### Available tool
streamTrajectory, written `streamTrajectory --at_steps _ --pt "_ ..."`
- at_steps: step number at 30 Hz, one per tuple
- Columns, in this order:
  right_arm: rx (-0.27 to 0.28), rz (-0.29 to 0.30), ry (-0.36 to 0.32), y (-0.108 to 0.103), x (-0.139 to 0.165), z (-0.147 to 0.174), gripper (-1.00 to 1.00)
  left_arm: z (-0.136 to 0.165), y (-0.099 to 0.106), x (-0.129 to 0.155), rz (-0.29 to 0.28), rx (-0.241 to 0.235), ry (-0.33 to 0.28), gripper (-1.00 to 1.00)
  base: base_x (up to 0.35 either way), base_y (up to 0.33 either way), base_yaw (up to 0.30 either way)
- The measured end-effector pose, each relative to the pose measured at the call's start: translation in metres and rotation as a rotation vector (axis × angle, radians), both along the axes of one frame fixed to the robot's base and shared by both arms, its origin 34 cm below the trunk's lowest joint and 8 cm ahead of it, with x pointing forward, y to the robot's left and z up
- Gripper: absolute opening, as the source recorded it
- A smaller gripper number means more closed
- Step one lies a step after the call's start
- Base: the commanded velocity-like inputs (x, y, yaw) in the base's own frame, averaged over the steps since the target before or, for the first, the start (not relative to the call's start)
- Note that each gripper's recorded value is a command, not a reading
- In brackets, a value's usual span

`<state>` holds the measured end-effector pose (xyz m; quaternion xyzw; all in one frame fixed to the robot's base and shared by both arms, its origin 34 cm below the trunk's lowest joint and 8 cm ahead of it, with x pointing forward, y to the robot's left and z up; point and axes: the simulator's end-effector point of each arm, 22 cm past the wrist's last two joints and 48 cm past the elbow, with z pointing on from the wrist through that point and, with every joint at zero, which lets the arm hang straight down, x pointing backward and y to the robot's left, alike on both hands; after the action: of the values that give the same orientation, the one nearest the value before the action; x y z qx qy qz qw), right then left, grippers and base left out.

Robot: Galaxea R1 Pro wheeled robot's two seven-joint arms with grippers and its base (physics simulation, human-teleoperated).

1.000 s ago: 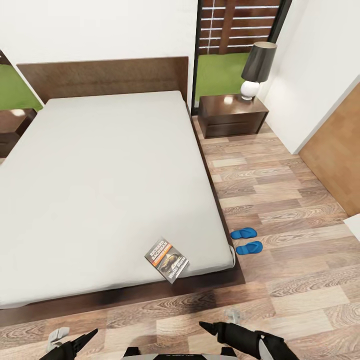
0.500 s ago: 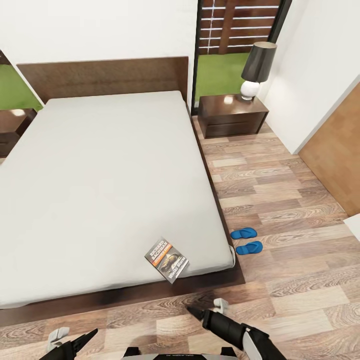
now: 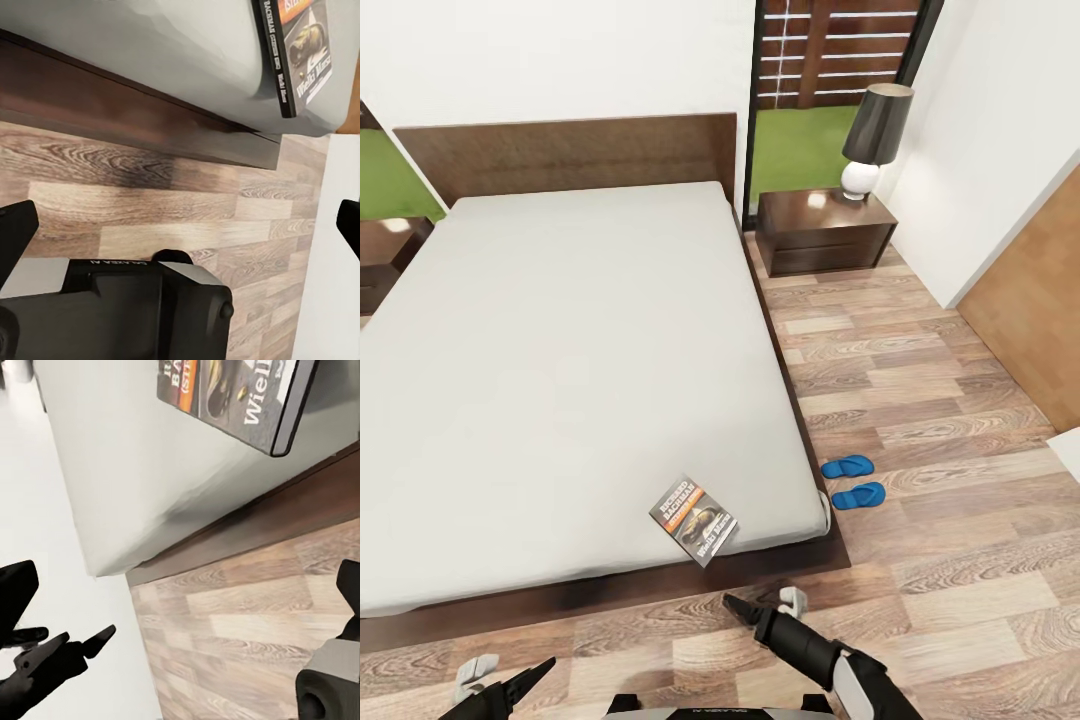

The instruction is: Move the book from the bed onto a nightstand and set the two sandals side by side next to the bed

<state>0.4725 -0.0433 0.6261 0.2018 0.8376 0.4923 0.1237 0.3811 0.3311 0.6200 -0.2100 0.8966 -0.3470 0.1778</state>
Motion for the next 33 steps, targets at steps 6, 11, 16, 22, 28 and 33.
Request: streamTrajectory --at_steps 6,11,16,22,28,33 --pt "0.109 -0.121 0.01 -0.005 0.024 0.019 1.0 0.0 0.0 0.0 0.0 0.0 0.0 1.0 0.0 0.0 0.0" --pt "0.289 -0.159 -0.034 -0.001 0.043 0.059 1.0 0.0 0.0 0.0 -0.001 0.0 0.0 1.0 0.0 0.0 0.0" --pt "0.331 -0.182 -0.05 -0.004 0.053 0.07 1.0 0.0 0.0 0.0 -0.001 0.0 0.001 1.0 0.0 0.0 0.0" --pt "0.343 -0.213 -0.054 -0.007 0.059 0.072 1.0 0.0 0.0 0.0 -0.001 0.0 0.001 1.0 0.0 0.0 0.0" --pt "0.338 -0.217 -0.052 -0.008 0.059 0.071 1.0 -0.001 -0.001 -0.001 -0.003 0.002 0.004 1.0 0.0 0.0 0.0" --pt "0.33 -0.212 -0.052 -0.007 0.057 0.069 1.0 -0.001 -0.002 -0.001 -0.004 0.0 0.002 1.0 0.0 0.0 0.0"
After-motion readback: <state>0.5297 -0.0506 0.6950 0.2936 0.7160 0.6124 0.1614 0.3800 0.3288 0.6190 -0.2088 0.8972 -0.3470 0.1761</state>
